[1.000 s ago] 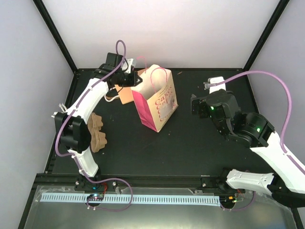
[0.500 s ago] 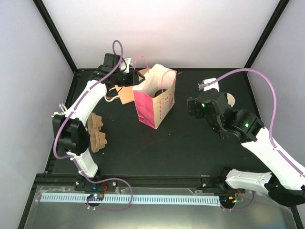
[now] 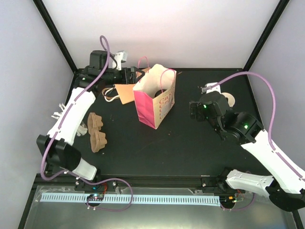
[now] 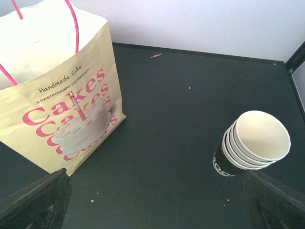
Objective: Pack the takeout coffee
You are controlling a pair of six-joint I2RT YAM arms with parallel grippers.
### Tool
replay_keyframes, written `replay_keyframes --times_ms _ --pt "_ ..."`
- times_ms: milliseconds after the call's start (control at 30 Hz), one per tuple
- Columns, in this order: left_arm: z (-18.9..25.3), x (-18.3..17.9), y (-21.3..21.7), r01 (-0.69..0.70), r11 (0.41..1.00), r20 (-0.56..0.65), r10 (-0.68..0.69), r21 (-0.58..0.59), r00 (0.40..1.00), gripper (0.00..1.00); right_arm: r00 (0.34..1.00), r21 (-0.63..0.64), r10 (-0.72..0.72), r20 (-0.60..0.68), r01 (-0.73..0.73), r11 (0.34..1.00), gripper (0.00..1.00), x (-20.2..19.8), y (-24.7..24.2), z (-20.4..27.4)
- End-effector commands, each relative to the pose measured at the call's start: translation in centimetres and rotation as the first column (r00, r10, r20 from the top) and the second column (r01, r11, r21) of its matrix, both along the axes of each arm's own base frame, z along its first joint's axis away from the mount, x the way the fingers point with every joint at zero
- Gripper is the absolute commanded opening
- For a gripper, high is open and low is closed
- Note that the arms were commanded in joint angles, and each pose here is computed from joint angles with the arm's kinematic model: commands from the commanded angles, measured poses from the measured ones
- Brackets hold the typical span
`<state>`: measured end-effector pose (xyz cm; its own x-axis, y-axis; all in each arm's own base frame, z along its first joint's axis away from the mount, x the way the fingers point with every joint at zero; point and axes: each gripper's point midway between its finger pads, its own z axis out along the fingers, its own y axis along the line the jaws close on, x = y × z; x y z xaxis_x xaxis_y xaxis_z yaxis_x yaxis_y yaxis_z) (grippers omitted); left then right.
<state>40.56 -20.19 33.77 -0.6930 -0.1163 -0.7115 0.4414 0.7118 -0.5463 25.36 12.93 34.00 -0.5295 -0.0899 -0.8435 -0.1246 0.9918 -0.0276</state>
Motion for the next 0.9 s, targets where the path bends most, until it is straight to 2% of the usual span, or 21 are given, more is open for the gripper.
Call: replay_keyframes --times_ms 0,167,300,567,867 --pt "4.2 -3.6 0.9 0.022 1.0 0.099 -0.021 -0.003 0.995 0.99 1.0 0.054 -0.014 0.026 0.012 0.998 1.0 -0.1 -0.2 0.2" --pt "7.0 -7.5 3.2 -0.04 0.999 0.204 0.035 0.022 0.978 0.99 0.998 0.087 0.008 0.068 -0.014 0.996 1.0 -0.3 -0.1 0.4" --pt "6.2 -9.9 5.7 -0.135 0.987 0.229 0.111 0.089 0.967 0.99 0.996 0.103 0.023 0.09 -0.032 0.994 1.0 -0.3 0.1 0.0" --pt "0.0 -14.2 12.4 -0.4 0.882 0.155 0.372 0.248 0.915 0.99 0.996 0.16 0.011 0.09 -0.026 0.987 1.0 -0.3 0.4 -2.5" --pt "-8.4 -17.6 14.0 -0.49 0.849 0.04 0.492 0.198 0.87 0.99 0.997 0.218 0.036 0.075 -0.052 0.975 1.0 -0.6 1.3 -8.1"
